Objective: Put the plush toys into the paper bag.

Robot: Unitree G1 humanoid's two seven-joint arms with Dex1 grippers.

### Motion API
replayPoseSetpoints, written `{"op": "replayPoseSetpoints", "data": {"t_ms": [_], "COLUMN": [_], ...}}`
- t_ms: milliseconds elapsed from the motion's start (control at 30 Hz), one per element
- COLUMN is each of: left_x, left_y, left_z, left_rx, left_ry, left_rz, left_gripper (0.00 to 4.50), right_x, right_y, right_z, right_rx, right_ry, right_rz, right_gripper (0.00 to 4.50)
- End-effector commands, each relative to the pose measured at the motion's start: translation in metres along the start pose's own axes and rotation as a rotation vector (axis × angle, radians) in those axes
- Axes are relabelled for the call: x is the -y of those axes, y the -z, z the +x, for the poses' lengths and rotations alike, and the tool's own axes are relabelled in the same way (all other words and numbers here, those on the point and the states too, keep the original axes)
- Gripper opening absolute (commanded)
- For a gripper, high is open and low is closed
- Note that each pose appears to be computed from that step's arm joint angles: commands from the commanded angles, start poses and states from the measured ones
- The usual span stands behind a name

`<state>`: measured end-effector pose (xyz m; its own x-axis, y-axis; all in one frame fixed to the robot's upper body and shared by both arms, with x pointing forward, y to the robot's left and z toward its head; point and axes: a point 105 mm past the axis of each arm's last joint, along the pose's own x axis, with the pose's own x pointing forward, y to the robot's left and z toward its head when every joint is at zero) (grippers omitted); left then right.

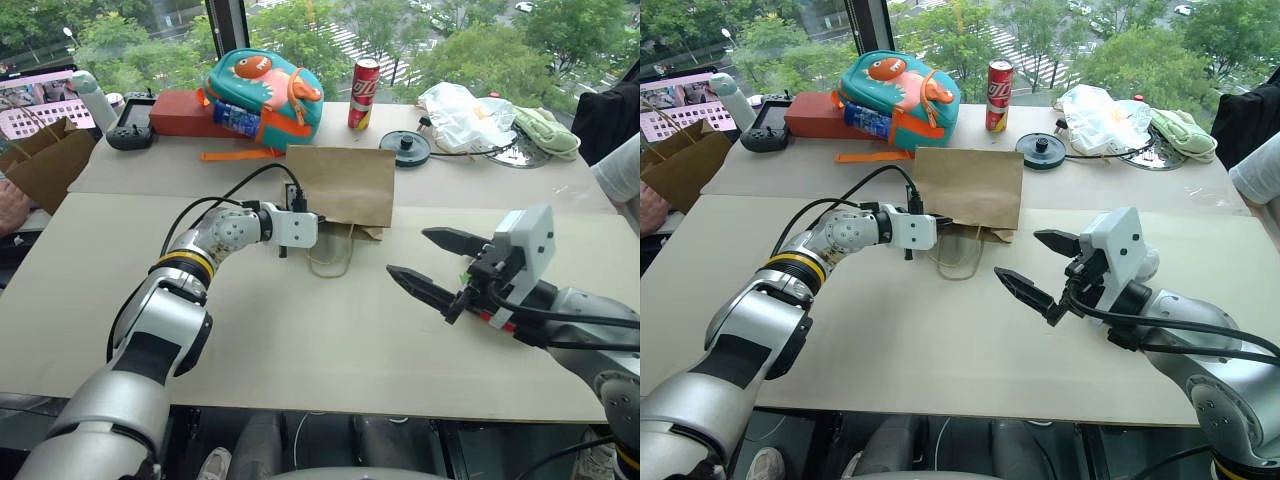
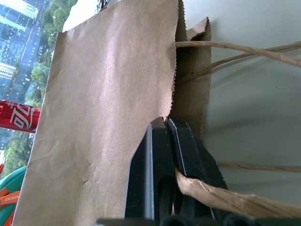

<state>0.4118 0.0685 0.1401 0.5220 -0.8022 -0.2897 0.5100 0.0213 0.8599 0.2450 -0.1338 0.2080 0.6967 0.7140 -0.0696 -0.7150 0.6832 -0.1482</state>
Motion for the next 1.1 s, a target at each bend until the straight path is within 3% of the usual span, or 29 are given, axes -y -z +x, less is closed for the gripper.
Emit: {"op": "replayPoseSetpoints", "data": {"t_ms": [33, 433, 667, 767, 1100], "left_x": [-0.014, -0.021, -0.012, -0.012, -0.011], "left_y": [-0.009, -0.021, -0.037, -0.045, -0.058], "left_z": [-0.004, -0.047, -0.077, -0.077, -0.073], "left_rx": [0.059, 0.187, 0.156, 0.154, 0.173], "left_ry": [-0.053, -0.082, -0.077, -0.085, -0.074], "left_rz": [-0.040, -0.199, -0.329, -0.358, -0.406], "left_gripper": [0.03, 0.03, 0.03, 0.00, 0.00], "right_x": [-0.002, 0.001, -0.015, -0.017, -0.020], "right_y": [-0.007, 0.015, 0.031, 0.046, 0.047], "right_z": [0.000, -0.004, 0.014, 0.026, 0.067], "right_rx": [0.026, -0.043, -0.059, -0.083, -0.004], "right_ry": [0.006, 0.060, 0.025, 0.053, 0.130], "right_rz": [-0.034, -0.018, 0.035, 0.055, 0.126], "right_gripper": [4.50, 4.50, 4.50, 3.76, 0.39]}}
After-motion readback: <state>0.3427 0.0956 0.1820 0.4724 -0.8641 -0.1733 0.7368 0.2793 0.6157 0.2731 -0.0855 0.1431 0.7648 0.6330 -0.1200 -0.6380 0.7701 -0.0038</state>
